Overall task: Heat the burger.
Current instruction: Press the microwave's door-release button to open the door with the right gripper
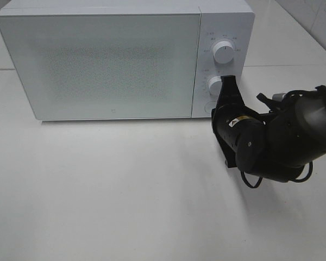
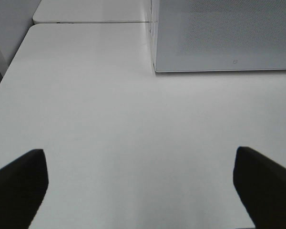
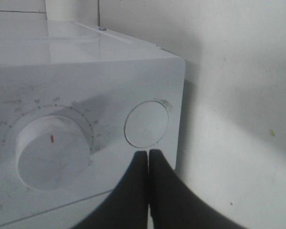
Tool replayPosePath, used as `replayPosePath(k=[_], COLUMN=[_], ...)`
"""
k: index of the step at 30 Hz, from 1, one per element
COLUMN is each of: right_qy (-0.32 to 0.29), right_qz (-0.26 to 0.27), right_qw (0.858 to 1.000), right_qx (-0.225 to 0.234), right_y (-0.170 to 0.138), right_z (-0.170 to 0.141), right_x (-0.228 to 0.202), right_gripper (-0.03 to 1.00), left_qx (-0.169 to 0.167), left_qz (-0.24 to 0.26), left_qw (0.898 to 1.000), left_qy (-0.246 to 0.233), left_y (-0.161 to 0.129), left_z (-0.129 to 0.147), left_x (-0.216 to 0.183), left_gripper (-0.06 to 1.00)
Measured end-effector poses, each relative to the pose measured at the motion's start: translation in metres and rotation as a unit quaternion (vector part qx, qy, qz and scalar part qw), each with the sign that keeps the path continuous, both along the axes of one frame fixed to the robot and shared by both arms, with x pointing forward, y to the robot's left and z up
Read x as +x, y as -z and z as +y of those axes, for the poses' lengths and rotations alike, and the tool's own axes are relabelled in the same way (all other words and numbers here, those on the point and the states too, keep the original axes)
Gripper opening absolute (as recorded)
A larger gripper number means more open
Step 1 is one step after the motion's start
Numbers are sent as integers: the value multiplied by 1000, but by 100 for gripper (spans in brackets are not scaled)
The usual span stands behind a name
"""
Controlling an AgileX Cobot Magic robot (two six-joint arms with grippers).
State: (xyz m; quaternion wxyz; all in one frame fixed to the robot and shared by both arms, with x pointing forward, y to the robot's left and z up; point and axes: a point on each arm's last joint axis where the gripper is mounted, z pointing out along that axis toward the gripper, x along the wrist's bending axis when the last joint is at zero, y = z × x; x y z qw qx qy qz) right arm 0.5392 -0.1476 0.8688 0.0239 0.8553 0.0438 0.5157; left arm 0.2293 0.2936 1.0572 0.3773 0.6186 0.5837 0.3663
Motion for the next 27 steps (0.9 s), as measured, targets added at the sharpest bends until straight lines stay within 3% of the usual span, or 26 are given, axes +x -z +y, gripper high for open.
replayPosePath(k=[27], right_qy=[16], right_qz=[14], right_qw=[1000], right_qx=[11], right_y=[22], right_z=[0], right_x=[38], right_gripper=[3], left_qx=[0], left_qz=[0], left_qw=[1000], left_qy=[0], left_y=[0], left_z=[0], left_x=[0], left_gripper=[98])
